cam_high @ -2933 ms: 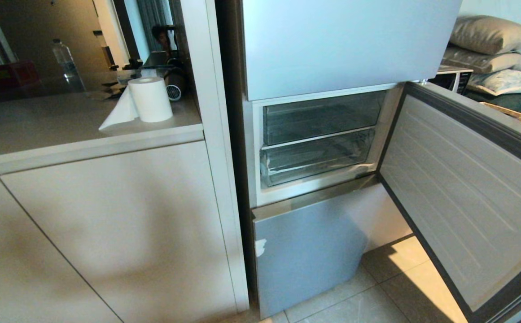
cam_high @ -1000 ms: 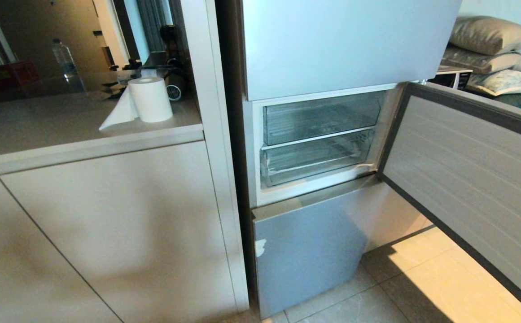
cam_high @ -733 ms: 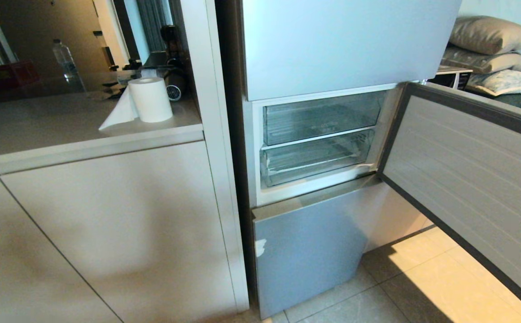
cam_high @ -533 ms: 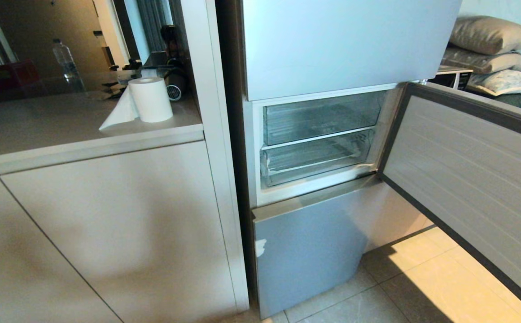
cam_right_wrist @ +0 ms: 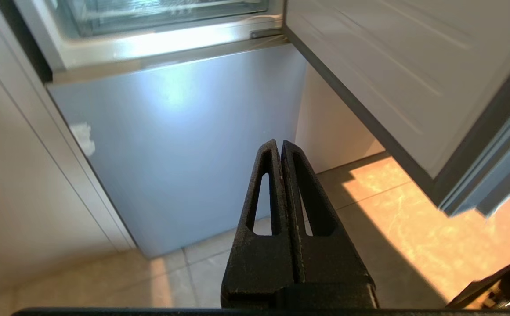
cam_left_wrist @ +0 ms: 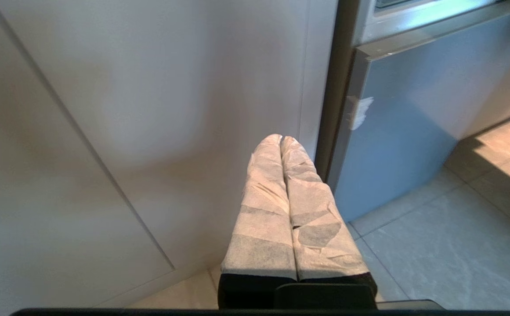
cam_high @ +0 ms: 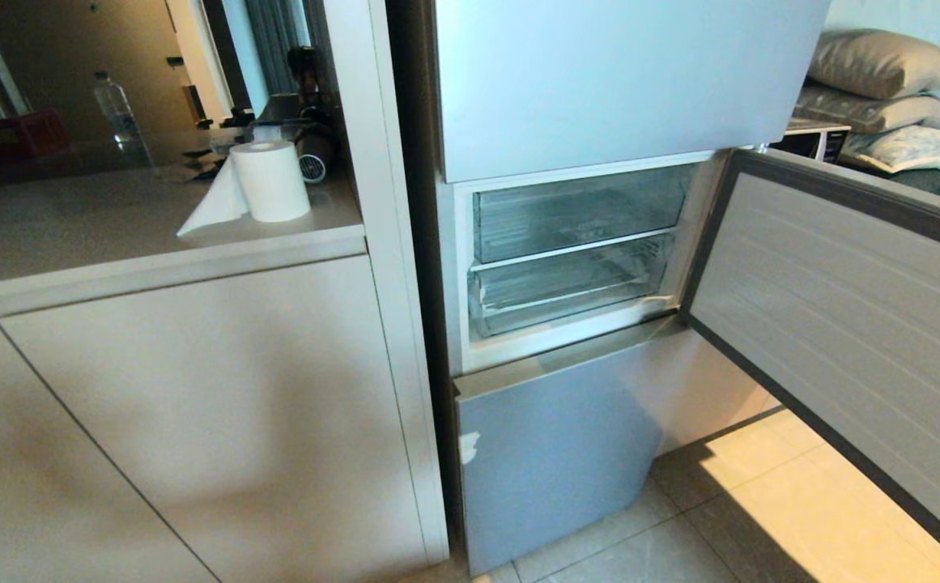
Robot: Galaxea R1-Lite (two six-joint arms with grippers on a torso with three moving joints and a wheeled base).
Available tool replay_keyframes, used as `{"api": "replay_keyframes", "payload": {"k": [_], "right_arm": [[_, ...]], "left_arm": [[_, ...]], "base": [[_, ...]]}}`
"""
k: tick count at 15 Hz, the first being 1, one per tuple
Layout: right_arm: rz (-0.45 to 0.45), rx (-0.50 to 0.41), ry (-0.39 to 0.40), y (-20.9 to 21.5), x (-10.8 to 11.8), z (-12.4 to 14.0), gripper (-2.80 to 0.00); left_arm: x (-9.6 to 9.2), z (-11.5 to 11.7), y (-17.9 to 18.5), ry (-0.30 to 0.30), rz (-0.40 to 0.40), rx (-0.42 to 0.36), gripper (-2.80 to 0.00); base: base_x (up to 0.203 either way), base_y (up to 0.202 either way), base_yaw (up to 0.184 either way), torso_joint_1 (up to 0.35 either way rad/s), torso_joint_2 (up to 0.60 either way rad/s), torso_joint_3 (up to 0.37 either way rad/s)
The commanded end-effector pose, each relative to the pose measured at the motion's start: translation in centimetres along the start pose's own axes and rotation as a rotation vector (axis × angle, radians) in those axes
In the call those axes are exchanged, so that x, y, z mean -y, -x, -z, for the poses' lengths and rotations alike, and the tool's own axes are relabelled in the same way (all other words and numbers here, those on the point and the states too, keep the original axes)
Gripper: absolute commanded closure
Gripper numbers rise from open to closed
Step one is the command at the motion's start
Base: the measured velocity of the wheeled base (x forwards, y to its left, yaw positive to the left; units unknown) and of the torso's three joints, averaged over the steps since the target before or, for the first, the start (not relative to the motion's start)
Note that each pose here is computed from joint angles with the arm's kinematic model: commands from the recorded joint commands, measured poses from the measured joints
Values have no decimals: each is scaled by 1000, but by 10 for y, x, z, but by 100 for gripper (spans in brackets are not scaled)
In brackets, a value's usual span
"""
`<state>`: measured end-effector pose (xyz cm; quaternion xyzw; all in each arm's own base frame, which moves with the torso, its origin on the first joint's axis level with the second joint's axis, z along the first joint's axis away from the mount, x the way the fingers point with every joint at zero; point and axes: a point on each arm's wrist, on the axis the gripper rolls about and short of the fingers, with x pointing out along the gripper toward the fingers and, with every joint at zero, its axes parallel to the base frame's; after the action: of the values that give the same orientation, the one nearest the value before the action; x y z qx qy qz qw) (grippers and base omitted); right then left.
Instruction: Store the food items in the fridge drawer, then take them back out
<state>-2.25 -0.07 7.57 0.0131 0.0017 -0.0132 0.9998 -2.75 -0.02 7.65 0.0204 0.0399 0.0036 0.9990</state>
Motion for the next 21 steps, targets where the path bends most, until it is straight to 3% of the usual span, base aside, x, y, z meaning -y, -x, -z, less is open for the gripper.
{"api": "replay_keyframes", "payload": {"k": [1,13,17,20,21], "right_arm": [[3,1,-11,0,0,1,0],[1,-1,-17,0,0,0,0],[16,-200,-4,-18,-1,-6,0],[-14,-328,-24,-54,-3,-26,0],[-29,-360,-33,-69,-3,-31,-280]], "left_arm": [[0,0,0,0,0,0,0],[0,0,0,0,0,-1,0],[0,0,0,0,0,0,0],[0,0,0,0,0,0,0],[0,0,0,0,0,0,0]], "base": [[0,0,0,0,0,0],[0,-8,142,1,1,2],[0,0,0,0,0,0],[0,0,0,0,0,0],[0,0,0,0,0,0]]}}
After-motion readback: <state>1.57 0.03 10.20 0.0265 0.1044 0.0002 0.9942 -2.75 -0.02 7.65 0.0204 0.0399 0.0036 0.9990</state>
